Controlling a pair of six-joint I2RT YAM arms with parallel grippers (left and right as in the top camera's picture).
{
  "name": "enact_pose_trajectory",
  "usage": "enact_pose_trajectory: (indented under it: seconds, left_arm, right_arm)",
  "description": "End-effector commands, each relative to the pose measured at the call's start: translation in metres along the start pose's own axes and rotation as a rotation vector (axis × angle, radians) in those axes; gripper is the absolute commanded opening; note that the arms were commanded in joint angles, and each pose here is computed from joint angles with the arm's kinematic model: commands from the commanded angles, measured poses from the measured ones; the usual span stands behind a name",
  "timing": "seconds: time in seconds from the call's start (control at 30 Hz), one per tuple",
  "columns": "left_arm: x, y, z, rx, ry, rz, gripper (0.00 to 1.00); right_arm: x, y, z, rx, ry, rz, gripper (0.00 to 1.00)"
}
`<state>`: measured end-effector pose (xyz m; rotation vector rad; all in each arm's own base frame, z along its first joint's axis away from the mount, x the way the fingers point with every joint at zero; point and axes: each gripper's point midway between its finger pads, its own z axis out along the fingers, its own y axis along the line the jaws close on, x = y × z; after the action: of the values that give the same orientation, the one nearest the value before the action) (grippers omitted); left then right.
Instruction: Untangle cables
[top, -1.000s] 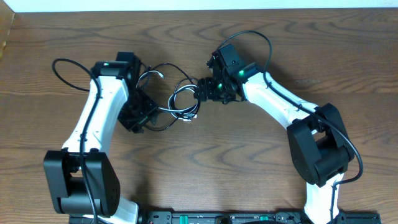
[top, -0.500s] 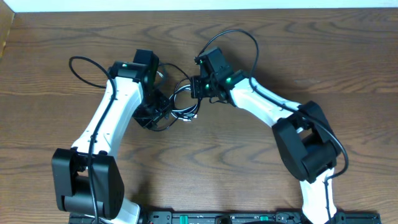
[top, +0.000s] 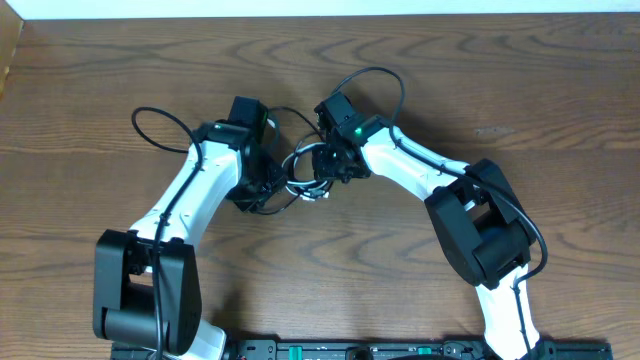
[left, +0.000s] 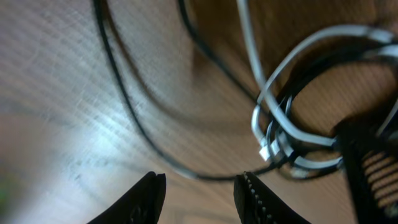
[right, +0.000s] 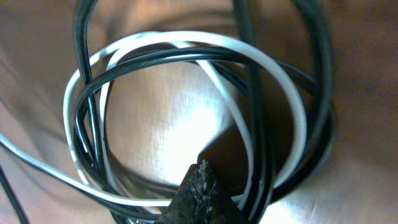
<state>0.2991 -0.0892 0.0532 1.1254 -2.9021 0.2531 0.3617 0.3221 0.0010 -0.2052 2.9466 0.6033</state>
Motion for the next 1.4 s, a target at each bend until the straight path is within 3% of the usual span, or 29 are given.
enact_pose_trajectory:
  seconds: [0.0, 0.27, 0.47, 0.6, 0.73, 0.87, 1.03, 1.23, 1.37]
  left_arm:
    - [0.001, 0.002, 0.002, 0.009, -0.018, -0.002, 0.41]
    - [0.006, 0.0, 0.006, 0.009, -0.015, 0.018, 0.42]
    - [0.008, -0.001, 0.006, 0.011, -0.008, 0.02, 0.42]
    - [0.019, 0.007, 0.007, -0.032, 0.023, 0.029, 0.42]
    - [0.03, 0.012, 0.007, -0.064, 0.046, 0.045, 0.42]
    - [0.041, 0.008, 0.008, -0.066, 0.064, 0.076, 0.42]
    - [0.05, 0.003, 0.01, -0.065, 0.068, 0.108, 0.42]
    - [0.035, 0.005, 0.01, -0.097, -0.036, 0.0, 0.43]
    - [0.028, -0.001, 0.015, -0.065, -0.071, -0.028, 0.42]
  right_arm:
    - [0.026, 0.01, 0.009, -0.047, 0.1, 0.014, 0.01]
    - [0.024, 0.049, -0.003, -0.214, 0.13, 0.026, 0.01]
    - [0.007, 0.062, -0.032, -0.222, 0.038, -0.124, 0.01]
    - [0.002, 0.051, -0.04, -0.166, -0.002, -0.301, 0.25]
    - [-0.012, 0.011, -0.039, 0.025, -0.049, -0.287, 0.36]
    - [-0.01, 0.004, -0.037, 0.046, -0.041, -0.341, 0.52]
    - [-0.003, -0.01, -0.033, 0.097, -0.02, -0.33, 0.53]
    - [0.015, -0.013, -0.029, 0.113, 0.039, -0.286, 0.52]
    - [0.037, -0.016, -0.029, 0.147, 0.108, -0.16, 0.45]
